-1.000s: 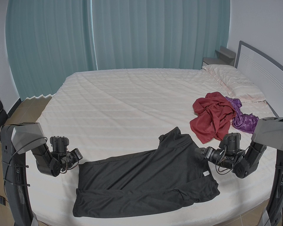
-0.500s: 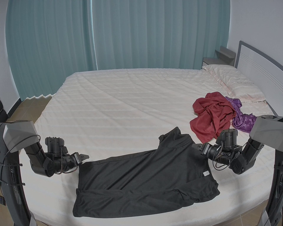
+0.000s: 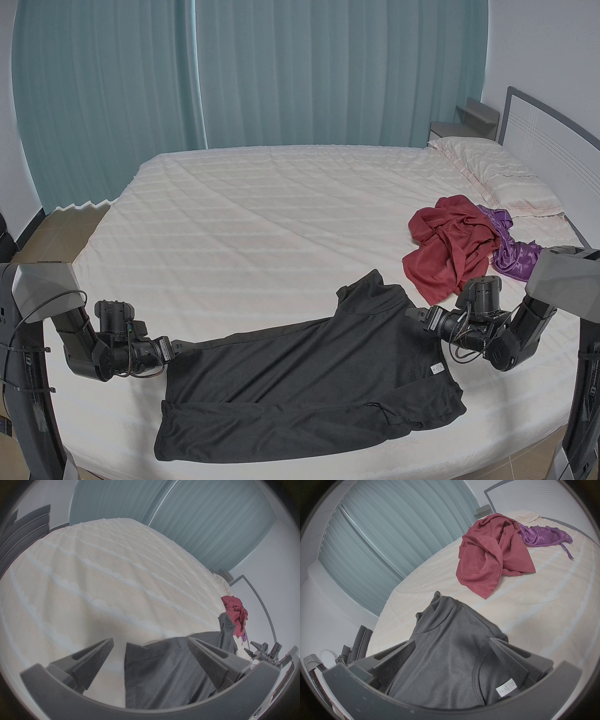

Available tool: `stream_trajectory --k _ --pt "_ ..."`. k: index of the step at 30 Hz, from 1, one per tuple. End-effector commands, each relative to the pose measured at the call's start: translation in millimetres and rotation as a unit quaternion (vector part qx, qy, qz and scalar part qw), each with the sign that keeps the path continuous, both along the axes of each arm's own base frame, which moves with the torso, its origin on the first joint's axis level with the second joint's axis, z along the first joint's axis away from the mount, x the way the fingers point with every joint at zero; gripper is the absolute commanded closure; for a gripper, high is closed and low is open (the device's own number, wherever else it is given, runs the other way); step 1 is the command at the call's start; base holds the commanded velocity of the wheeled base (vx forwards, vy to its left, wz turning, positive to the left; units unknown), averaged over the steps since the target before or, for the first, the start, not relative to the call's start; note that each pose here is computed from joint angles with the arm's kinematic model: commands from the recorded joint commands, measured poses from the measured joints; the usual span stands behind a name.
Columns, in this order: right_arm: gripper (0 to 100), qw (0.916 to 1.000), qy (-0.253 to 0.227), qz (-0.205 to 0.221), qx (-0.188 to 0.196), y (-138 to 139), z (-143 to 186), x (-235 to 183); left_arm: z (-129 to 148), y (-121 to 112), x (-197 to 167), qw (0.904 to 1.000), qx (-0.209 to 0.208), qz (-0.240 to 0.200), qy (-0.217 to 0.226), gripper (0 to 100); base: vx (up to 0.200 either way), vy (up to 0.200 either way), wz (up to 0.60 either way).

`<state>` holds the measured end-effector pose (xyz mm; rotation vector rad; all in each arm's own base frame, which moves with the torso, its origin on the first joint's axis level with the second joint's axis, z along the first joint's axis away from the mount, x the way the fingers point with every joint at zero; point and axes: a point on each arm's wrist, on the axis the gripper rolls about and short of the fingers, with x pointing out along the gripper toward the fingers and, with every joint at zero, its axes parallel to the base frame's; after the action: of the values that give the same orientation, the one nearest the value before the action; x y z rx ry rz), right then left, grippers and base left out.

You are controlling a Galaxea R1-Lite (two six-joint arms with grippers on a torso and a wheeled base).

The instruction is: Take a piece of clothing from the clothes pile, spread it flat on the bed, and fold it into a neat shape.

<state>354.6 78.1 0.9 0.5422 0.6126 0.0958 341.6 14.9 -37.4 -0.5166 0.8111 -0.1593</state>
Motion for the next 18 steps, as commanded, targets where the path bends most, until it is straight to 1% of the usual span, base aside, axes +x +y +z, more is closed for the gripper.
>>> stream_trajectory --k 1,5,9,11,13,18 --pt "0 1.0000 0.000 0.000 0.000 0.7 -2.4 2.7 -6.6 -4.1 4.6 1.0000 0.002 -0.006 0.003 100 0.000 0.000 0.00" --pt "0 1.0000 -0.008 0.003 -0.001 1.6 -0.4 6.9 -8.6 -2.9 11.6 1.0000 0.008 -0.001 -0.004 100 0.000 0.000 0.00" --pt "0 0.9995 -0.013 0.016 -0.026 1.2 -8.5 15.7 -2.2 5.4 17.9 0.9992 0.020 0.024 -0.023 100 0.000 0.000 0.00" --pt "0 0.9993 -0.009 0.019 -0.030 1.7 -10.9 17.9 2.8 8.9 20.2 0.9982 0.028 0.039 -0.036 100 0.000 0.000 0.00" --pt "0 0.9993 -0.010 0.022 -0.029 3.8 -9.9 22.1 9.0 12.2 21.3 0.9971 0.034 0.050 -0.046 100 0.000 0.000 0.00" --pt "0 0.9992 -0.018 0.021 -0.028 4.7 -10.3 31.8 17.7 12.8 21.5 0.9964 0.033 0.053 -0.057 100 0.000 0.000 0.00"
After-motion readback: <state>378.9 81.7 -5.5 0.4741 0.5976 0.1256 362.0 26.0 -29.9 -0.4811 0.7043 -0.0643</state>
